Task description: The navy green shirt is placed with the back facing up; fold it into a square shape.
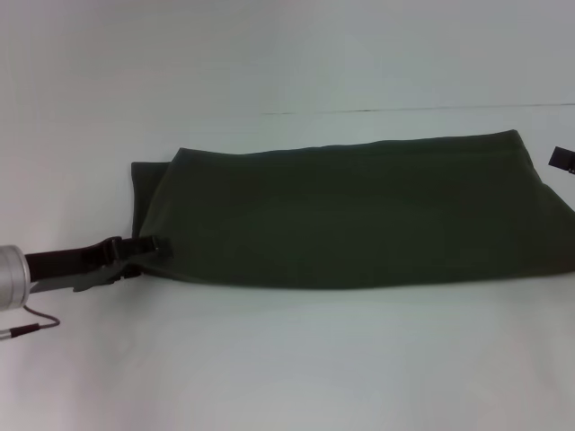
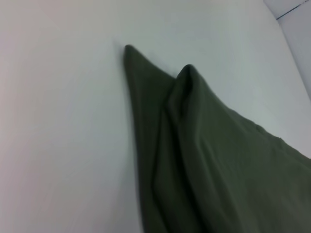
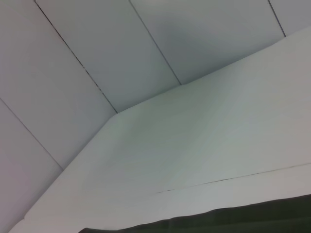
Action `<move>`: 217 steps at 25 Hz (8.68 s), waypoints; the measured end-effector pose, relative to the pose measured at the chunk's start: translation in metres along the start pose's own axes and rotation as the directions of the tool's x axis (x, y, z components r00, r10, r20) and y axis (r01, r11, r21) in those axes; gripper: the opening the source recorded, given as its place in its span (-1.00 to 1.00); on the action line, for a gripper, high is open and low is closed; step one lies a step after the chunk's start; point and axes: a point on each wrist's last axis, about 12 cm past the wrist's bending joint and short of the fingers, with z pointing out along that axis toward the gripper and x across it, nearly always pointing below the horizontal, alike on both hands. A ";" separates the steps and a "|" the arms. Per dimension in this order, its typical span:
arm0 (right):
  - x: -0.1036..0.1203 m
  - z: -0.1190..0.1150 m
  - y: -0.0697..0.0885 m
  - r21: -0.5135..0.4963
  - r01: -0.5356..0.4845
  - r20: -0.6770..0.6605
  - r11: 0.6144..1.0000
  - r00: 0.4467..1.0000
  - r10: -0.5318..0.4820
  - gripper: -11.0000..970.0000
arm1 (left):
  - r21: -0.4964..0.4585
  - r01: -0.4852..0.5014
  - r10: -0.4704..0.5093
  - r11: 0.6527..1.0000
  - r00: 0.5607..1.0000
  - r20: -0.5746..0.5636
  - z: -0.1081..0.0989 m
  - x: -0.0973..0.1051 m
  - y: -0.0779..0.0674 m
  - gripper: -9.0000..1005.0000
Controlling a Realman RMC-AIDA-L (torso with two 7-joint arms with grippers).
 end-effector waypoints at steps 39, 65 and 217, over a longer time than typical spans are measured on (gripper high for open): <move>-0.001 0.002 0.000 0.000 0.008 0.003 1.000 1.000 -0.008 0.86 | 0.013 -0.068 0.068 0.998 0.998 0.011 0.006 -0.007 -0.010 -0.34; 0.000 0.041 0.020 -0.062 0.013 0.054 0.998 0.998 -0.009 0.85 | -0.096 0.101 -0.062 0.990 0.937 0.345 -0.095 0.012 0.063 -0.90; 0.025 0.115 0.050 -0.010 -0.163 -0.439 0.987 0.887 0.142 -0.17 | 0.328 -0.808 0.570 0.490 0.582 0.580 -0.002 0.110 -0.045 0.64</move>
